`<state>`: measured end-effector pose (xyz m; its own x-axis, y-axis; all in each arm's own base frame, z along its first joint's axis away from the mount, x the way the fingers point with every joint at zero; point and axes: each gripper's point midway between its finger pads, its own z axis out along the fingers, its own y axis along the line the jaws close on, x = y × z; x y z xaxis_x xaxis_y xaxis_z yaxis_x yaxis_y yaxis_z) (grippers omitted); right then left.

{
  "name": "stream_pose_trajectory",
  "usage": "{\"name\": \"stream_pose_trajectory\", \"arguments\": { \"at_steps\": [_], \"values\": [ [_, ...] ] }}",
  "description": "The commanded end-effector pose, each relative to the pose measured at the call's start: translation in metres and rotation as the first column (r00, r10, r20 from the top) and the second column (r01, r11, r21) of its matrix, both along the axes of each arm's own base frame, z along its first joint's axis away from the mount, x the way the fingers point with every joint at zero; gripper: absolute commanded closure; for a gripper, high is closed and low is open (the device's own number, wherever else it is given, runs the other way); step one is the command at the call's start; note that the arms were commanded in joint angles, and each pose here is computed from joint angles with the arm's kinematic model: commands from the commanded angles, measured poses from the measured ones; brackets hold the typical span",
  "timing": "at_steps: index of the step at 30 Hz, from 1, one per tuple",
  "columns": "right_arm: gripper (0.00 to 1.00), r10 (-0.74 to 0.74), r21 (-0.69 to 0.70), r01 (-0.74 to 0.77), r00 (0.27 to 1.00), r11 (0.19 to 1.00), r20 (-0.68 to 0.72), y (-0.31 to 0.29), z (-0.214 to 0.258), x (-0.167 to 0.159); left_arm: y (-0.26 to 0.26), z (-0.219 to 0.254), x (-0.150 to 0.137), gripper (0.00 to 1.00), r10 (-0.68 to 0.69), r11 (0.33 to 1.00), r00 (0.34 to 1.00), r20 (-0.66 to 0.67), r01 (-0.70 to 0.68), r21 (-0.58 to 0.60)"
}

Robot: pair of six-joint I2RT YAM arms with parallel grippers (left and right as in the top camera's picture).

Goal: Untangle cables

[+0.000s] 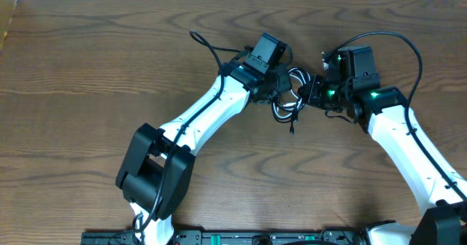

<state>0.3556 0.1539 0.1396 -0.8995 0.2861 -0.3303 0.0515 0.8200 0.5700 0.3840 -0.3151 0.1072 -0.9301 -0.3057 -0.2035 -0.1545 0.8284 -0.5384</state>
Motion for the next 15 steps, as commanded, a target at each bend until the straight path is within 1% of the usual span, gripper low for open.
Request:
{"name": "stream_pose_trajectory", "arguments": {
  "at_steps": [1,8,15],
  "values": [
    [0.99,-0.001,0.017,0.001,1.000,1.000,0.019,0.002,0.010,0.000,0.006,-0.017,-0.005,0.62,0.023,0.998,1.000,-0.006,-0.023,0.057],
    [0.99,-0.001,0.016,0.001,1.000,1.000,0.017,0.002,0.010,0.000,0.026,-0.035,-0.006,0.62,0.066,0.986,0.998,0.014,-0.067,0.155],
    [0.99,-0.001,0.015,0.001,1.000,1.000,0.013,0.002,0.009,-0.001,0.027,-0.037,-0.006,0.63,0.067,0.985,0.998,0.015,-0.068,0.161]
  ]
}}
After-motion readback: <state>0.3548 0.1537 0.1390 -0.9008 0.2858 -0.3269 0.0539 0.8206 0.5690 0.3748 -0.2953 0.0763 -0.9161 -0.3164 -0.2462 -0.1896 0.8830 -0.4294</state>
